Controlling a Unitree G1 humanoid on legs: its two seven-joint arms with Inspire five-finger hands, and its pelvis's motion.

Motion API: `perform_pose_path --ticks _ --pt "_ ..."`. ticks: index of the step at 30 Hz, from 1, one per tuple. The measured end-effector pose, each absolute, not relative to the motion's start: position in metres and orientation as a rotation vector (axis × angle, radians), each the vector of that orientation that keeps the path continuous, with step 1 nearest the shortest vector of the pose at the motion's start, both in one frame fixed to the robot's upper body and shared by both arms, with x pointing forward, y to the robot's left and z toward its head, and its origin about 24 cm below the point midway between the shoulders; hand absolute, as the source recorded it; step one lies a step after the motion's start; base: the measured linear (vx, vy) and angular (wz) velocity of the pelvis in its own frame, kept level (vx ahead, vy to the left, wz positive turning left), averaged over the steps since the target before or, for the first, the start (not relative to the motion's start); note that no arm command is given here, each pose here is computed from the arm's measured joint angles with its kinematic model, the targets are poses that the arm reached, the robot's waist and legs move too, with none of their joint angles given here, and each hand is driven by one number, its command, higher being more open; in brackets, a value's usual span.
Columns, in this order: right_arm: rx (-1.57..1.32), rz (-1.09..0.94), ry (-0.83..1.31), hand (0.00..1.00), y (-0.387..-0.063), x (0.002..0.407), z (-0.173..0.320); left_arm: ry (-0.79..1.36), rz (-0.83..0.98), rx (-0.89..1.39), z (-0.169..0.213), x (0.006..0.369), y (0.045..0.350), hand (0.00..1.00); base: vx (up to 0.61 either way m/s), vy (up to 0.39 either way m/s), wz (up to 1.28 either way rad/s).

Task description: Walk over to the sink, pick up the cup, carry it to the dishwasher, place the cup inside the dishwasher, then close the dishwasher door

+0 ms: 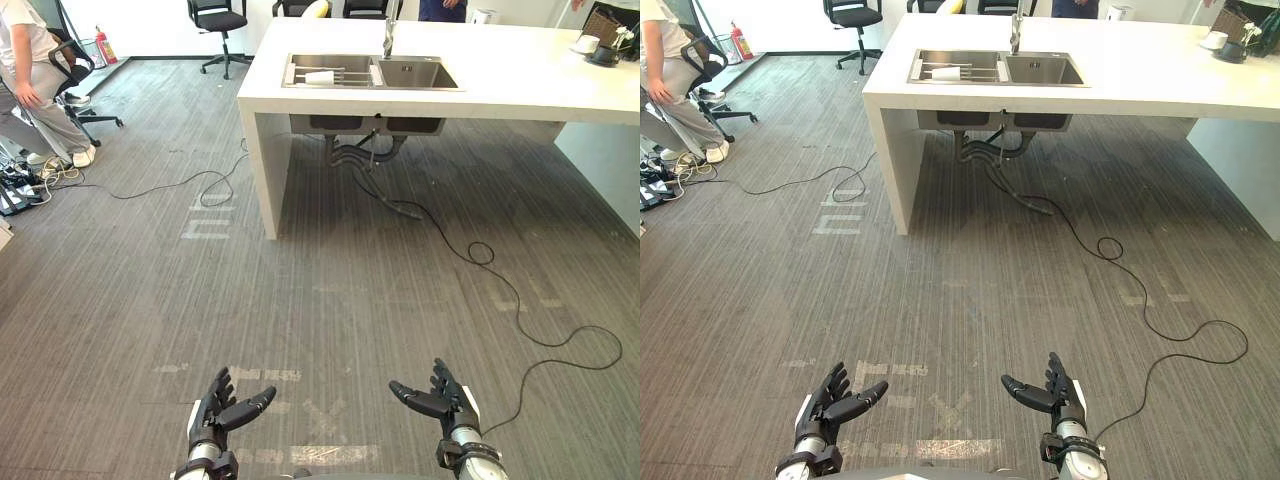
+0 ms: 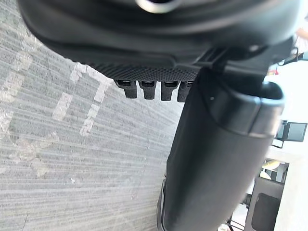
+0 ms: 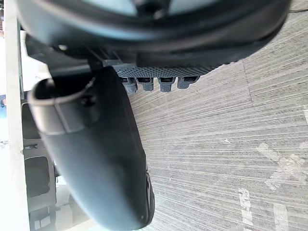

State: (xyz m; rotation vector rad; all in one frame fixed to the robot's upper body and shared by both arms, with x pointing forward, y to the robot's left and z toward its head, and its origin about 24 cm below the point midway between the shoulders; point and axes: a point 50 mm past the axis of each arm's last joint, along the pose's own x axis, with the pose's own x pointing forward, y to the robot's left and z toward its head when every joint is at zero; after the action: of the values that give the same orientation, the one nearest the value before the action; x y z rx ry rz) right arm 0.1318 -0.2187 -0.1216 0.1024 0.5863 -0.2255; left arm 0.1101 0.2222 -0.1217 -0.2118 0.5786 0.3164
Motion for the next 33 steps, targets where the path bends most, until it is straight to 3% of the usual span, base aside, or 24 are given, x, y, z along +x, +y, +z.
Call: perform_pose_path --ticks 33 --pt "0.113 -0.231 0.572 1.0 -0.218 0.116 -0.119 0.591 0.318 -0.291 -0.124 0.094 0.211 1.0 0.0 0.0 0.0"
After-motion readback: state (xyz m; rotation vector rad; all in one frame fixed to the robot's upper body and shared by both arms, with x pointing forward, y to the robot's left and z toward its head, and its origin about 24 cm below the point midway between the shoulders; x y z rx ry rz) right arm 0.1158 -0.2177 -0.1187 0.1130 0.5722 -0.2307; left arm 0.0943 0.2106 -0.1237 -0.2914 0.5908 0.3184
